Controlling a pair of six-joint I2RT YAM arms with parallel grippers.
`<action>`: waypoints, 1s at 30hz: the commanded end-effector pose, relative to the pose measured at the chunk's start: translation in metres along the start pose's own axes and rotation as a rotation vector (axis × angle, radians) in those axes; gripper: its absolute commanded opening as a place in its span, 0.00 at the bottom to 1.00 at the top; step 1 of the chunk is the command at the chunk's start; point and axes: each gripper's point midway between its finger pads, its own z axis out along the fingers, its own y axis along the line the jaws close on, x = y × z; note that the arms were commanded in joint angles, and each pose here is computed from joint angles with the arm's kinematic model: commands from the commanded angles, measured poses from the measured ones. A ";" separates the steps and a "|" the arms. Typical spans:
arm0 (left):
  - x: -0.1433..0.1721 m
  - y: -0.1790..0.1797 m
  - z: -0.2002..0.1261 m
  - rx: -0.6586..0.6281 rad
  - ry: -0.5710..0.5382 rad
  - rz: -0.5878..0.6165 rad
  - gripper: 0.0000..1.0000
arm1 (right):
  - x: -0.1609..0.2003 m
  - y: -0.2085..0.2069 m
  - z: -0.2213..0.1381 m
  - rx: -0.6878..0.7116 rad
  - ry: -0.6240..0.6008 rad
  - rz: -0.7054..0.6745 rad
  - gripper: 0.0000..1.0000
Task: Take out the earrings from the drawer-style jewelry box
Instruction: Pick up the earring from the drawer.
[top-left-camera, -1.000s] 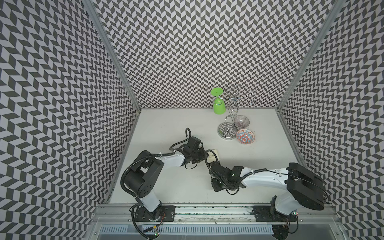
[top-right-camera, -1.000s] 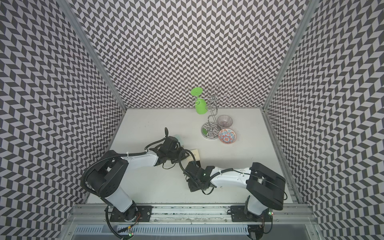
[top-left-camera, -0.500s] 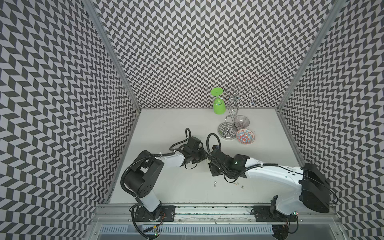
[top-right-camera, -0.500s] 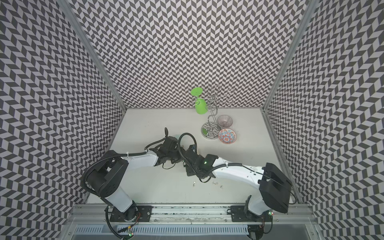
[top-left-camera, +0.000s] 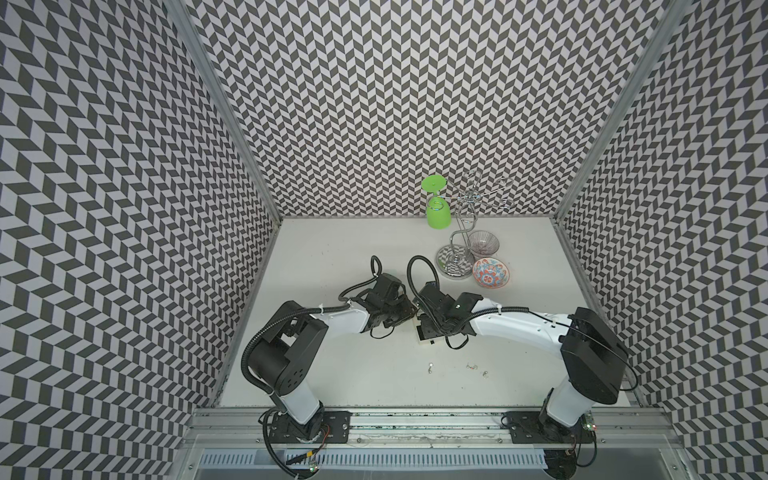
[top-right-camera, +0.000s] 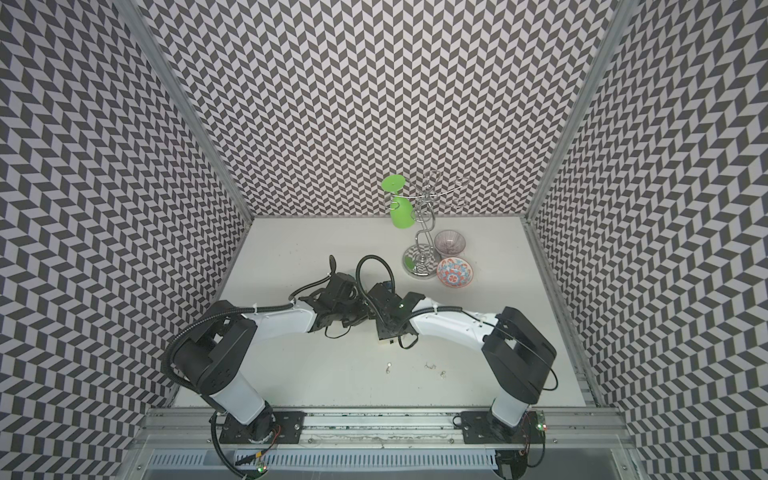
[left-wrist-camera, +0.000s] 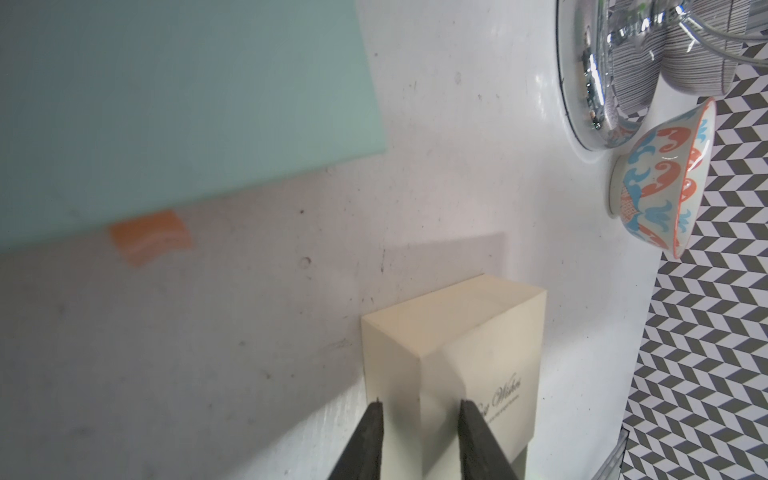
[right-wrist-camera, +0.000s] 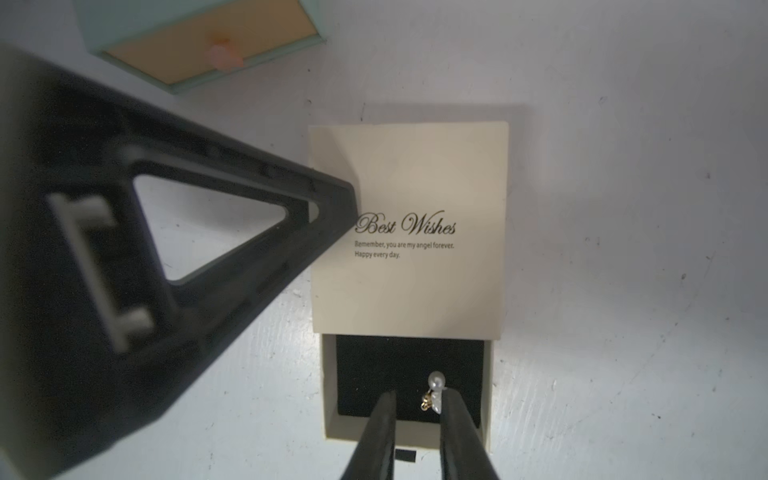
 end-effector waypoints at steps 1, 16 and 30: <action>0.006 0.016 0.004 -0.047 0.014 -0.006 0.32 | -0.001 -0.004 0.013 0.024 0.013 -0.022 0.22; 0.005 0.016 0.005 -0.049 0.017 -0.006 0.32 | 0.005 -0.002 0.032 0.019 0.040 -0.042 0.22; 0.004 0.015 0.006 -0.046 0.017 -0.010 0.33 | 0.019 -0.010 0.036 0.030 0.074 -0.015 0.19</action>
